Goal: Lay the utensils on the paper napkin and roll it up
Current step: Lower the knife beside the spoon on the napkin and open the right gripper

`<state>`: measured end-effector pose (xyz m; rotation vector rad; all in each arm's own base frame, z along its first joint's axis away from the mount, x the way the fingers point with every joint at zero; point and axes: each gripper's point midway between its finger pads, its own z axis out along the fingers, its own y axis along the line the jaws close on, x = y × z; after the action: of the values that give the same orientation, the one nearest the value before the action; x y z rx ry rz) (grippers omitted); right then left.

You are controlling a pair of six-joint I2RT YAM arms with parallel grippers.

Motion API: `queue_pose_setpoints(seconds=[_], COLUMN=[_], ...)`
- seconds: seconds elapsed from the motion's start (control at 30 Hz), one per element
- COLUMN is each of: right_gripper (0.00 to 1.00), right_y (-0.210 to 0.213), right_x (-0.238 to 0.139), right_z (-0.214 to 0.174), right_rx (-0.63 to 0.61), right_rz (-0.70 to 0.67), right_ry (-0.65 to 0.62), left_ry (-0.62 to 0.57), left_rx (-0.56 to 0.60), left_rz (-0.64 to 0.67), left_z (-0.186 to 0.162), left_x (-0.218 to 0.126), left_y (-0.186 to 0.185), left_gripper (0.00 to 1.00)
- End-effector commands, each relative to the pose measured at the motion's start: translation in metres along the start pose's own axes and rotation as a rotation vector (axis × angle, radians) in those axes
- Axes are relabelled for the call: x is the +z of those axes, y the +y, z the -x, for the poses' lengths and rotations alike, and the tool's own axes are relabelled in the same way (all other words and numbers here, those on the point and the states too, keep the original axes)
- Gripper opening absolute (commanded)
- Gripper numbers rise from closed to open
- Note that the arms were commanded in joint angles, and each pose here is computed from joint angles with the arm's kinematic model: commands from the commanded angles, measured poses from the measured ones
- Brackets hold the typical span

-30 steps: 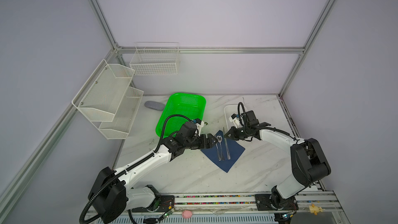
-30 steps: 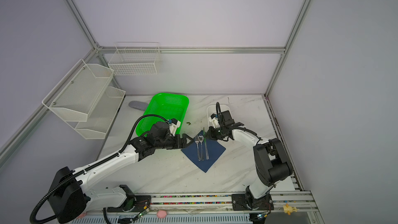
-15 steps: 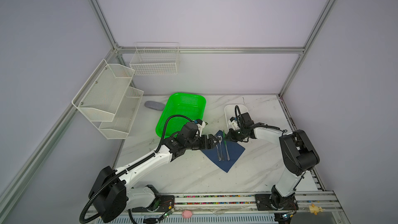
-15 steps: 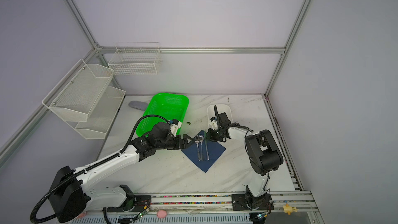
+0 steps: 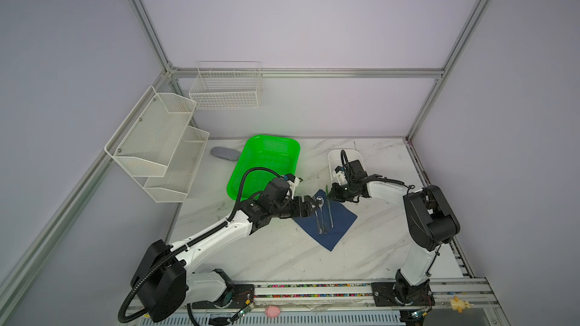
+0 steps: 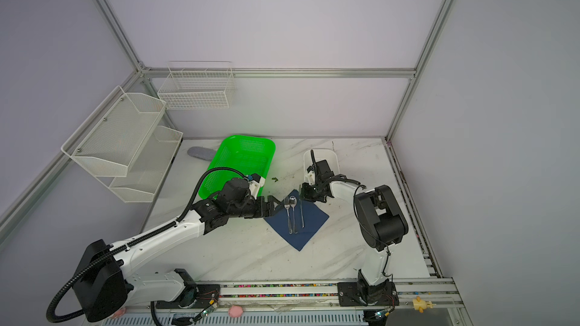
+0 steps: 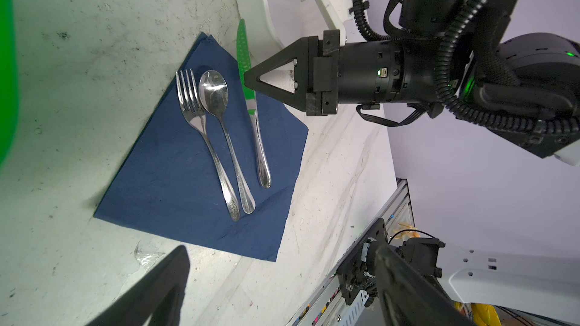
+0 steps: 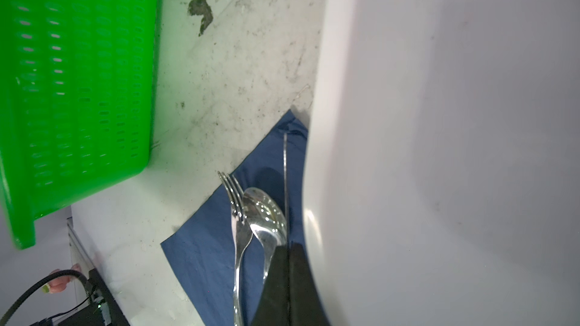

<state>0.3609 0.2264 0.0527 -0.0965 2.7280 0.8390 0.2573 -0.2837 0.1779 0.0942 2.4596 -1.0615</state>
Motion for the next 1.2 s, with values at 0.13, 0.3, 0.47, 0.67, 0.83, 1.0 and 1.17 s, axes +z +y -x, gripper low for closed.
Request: queue_pose_setpoints(seconds=[0.13,0.3,0.47,0.67,0.83,1.0,1.17], right_gripper=[0.0,0.0,0.0,0.0,0.0,0.0,0.0], right_y=[-0.025,-0.025,-0.002,0.038,0.023,0.016,0.008], right_x=[-0.011,-0.024,-0.036,-0.02,-0.001,0.005,0.014], right_z=[0.008,0.015,0.011,-0.007,-0.008,-0.006,-0.011], right_rx=[0.012,0.02,-0.001,-0.018,0.002,-0.008,0.014], right_rz=[-0.168,-0.15,-0.064,0.079,0.004,-0.039,-0.058], right_ry=[-0.034,-0.056,-0.045,0.013,0.033,0.05,0.081], left_ry=[-0.004,-0.005,-0.008,-0.005,-0.004,-0.007,0.001], left_rx=[0.012,0.012,0.013,0.013,0.018,0.023,0.02], left_rz=[0.0,0.004,0.01,0.009,0.0,0.006,0.005], left_z=[-0.003,-0.005,-0.005,-0.003,-0.001,-0.001,-0.004], left_x=[0.001,0.0,-0.001,0.001,0.001,0.0,0.001], left_y=[0.002,0.003,0.005,0.004,0.0,0.001,0.002], left_gripper=[0.91,0.91,0.91,0.91,0.91,0.91,0.91])
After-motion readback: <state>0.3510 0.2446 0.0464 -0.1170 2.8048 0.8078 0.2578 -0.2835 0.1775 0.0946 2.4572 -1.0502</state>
